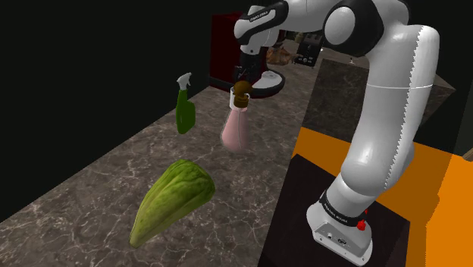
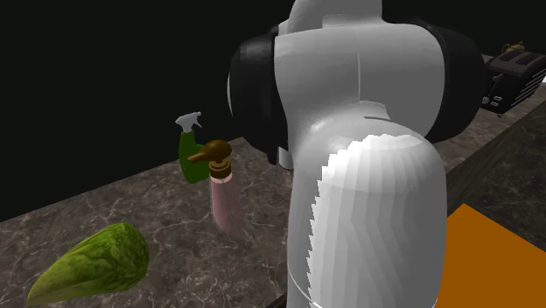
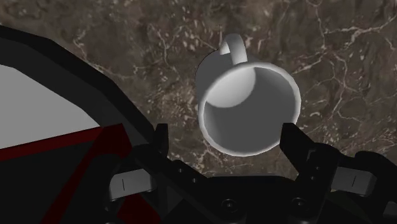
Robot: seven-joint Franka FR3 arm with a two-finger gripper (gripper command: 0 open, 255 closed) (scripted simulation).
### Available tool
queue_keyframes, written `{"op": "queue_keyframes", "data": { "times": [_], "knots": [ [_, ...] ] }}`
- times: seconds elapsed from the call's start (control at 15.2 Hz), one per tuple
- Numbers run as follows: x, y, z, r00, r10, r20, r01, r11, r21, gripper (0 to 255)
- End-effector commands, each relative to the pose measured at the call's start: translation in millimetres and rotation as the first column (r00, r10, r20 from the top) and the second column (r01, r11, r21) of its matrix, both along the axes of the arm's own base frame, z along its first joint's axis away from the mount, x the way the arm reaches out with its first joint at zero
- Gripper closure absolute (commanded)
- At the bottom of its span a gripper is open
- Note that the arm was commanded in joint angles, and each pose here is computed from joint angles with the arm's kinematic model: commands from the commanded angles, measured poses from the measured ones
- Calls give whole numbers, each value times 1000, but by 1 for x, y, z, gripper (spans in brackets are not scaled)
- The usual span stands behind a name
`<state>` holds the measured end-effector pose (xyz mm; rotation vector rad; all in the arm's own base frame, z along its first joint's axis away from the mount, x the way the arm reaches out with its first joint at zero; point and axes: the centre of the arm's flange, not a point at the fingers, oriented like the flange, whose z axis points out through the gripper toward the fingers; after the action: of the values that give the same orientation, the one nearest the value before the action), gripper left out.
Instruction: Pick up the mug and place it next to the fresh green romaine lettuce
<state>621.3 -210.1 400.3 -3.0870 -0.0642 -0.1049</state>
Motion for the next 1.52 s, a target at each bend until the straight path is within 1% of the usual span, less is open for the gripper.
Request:
{"op": "queue_keyframes", "data": {
  "times": [0.0, 0.46, 0.53, 1.06, 1.12, 1.45],
  "knots": [
    [2, -15, -53, 997, -16, -74, 17, 1000, 10, 0],
    [2, -15, -53, 997, -16, -74, 17, 1000, 10, 0],
    [3, -13, -52, 997, -16, -74, 17, 1000, 10, 255],
    [-5, -18, -57, 997, -16, -74, 17, 1000, 10, 255],
    [2, -15, -53, 997, -16, -74, 17, 1000, 10, 255],
    [2, -15, -27, 997, -16, -74, 17, 1000, 10, 255]
  ]
}}
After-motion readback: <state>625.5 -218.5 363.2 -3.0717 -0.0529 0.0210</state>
